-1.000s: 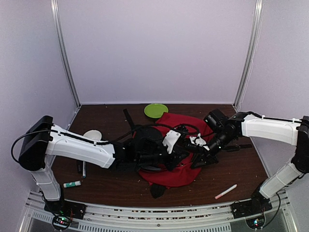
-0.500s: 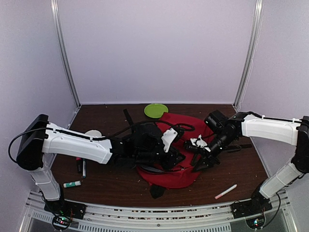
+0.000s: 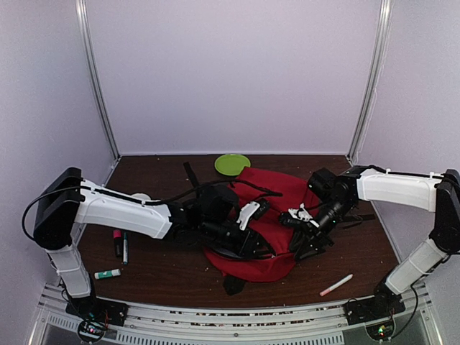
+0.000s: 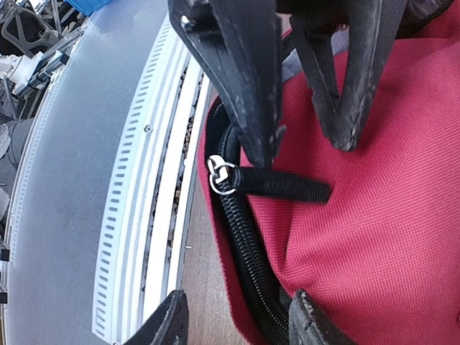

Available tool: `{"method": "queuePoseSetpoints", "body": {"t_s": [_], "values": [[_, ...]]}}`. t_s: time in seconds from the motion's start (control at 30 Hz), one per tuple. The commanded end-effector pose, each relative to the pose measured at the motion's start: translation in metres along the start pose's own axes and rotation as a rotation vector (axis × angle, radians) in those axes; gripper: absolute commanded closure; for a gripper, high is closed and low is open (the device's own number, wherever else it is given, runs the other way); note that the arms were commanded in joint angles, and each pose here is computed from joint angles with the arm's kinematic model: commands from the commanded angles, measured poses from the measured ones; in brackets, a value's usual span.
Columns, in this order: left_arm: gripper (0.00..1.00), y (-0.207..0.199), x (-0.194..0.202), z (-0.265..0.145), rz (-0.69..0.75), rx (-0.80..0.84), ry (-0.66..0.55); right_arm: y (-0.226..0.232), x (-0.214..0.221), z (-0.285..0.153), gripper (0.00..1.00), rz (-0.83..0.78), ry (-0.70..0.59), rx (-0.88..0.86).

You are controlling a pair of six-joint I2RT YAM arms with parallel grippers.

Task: Pack the student bag
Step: Pick up the largest pocket of the bag from the student bag.

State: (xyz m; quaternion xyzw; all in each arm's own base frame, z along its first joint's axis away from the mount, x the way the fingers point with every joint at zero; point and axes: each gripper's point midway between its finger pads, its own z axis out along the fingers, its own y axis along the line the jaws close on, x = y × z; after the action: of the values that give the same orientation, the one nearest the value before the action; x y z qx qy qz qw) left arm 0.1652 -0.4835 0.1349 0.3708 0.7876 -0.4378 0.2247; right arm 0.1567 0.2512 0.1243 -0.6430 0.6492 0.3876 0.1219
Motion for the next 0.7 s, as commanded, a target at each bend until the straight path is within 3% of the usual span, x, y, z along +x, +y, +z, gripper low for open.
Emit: {"method": "queuePoseSetpoints", "body": {"t_s": [0.0, 0.37, 0.67], "values": [[0.57, -0.021, -0.006, 0.006, -0.091, 0.165, 0.014, -0.003, 0.000, -0.002, 0.52, 0.000, -0.003, 0.026], [0.54, -0.046, -0.009, 0.018, -0.120, 0.334, 0.066, -0.006, -0.002, -0.004, 0.52, -0.006, -0.008, 0.053], [0.58, -0.041, -0.013, 0.030, -0.107, 0.298, 0.102, -0.008, 0.000, -0.004, 0.53, -0.001, 0.004, 0.061]]}}
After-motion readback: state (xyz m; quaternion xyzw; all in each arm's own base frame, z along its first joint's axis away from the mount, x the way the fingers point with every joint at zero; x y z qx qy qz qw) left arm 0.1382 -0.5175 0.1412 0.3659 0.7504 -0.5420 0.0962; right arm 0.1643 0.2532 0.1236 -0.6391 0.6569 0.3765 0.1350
